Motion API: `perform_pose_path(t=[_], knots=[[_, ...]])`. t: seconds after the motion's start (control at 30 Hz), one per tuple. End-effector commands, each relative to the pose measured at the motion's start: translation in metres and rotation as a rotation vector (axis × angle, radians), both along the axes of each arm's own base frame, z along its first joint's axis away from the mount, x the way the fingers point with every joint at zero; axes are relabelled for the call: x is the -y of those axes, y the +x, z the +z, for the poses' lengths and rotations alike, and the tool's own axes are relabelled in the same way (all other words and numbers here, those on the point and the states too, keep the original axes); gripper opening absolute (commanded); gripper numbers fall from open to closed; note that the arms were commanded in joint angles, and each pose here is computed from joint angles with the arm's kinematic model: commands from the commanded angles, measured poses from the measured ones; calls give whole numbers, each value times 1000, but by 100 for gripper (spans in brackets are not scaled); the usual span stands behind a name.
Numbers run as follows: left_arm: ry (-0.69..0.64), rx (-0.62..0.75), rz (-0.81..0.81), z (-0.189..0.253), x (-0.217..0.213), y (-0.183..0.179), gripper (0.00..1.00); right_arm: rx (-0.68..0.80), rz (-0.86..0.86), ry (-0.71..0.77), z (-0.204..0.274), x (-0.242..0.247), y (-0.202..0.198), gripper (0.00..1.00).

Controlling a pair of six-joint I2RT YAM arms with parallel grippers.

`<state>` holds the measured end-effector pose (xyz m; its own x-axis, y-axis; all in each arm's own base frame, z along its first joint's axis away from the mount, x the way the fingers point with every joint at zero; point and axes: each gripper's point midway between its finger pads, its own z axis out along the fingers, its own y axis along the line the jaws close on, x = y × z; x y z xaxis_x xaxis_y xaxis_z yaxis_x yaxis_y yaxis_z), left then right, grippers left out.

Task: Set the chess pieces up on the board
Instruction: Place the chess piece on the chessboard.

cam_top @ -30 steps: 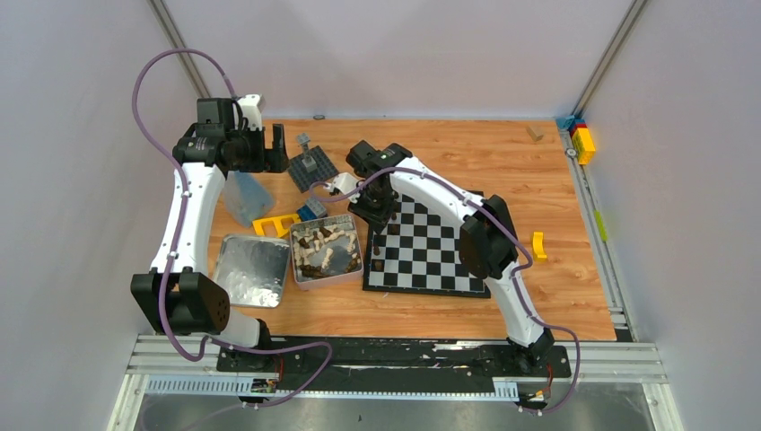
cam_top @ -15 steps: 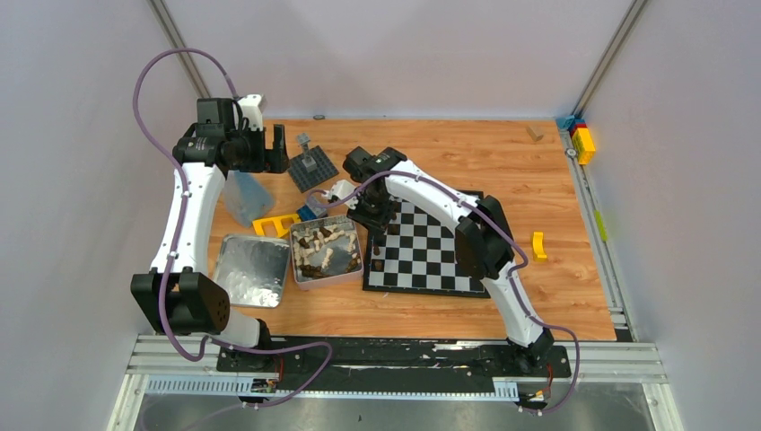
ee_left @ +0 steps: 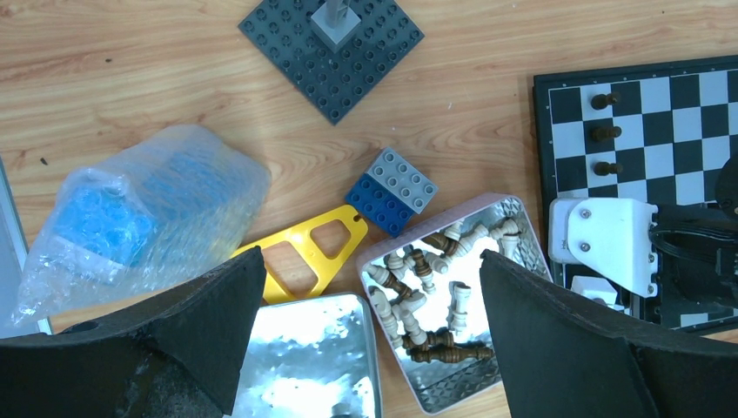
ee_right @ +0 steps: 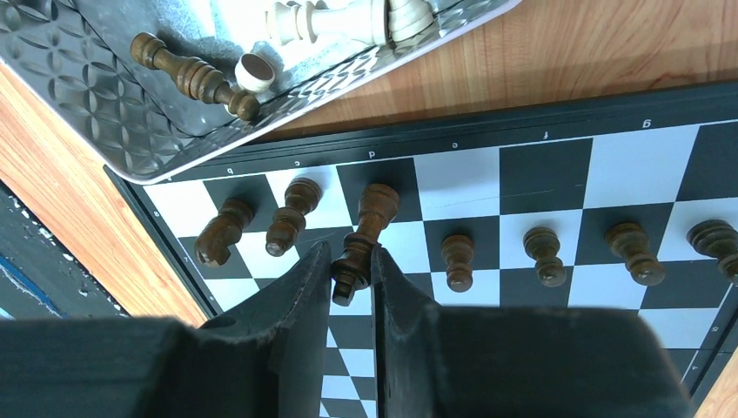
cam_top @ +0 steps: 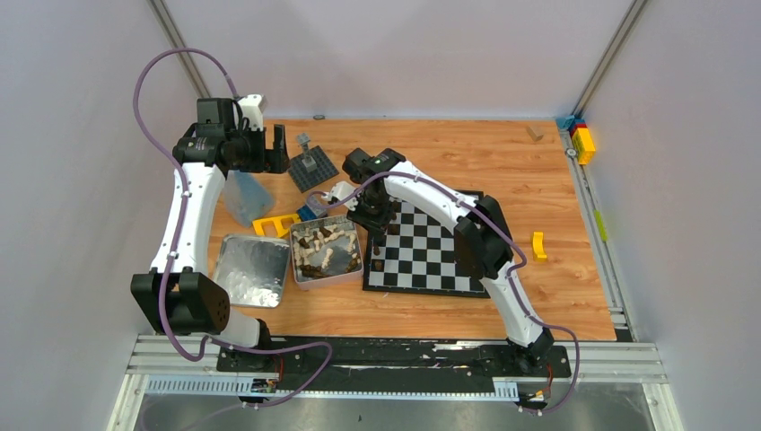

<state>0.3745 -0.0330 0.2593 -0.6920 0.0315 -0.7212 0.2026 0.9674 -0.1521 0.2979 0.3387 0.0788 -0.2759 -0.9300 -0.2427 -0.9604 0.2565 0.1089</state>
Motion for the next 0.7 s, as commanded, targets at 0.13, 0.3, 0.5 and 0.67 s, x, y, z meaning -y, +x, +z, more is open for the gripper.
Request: perform_pose_path(t=[0.13, 0.3, 0.5, 0.67], knots=[[2, 34, -8, 6, -3, 3, 100, -5, 29, 14, -3, -8, 0, 11], [0, 30, -7, 5, -3, 4, 100, 2, 27, 13, -3, -8, 2, 20], [0, 29, -8, 5, -3, 4, 100, 12, 22, 16, -1, -9, 5, 29], [-3, 30, -10, 5, -2, 4, 100, 21, 17, 13, 0, -9, 6, 35]])
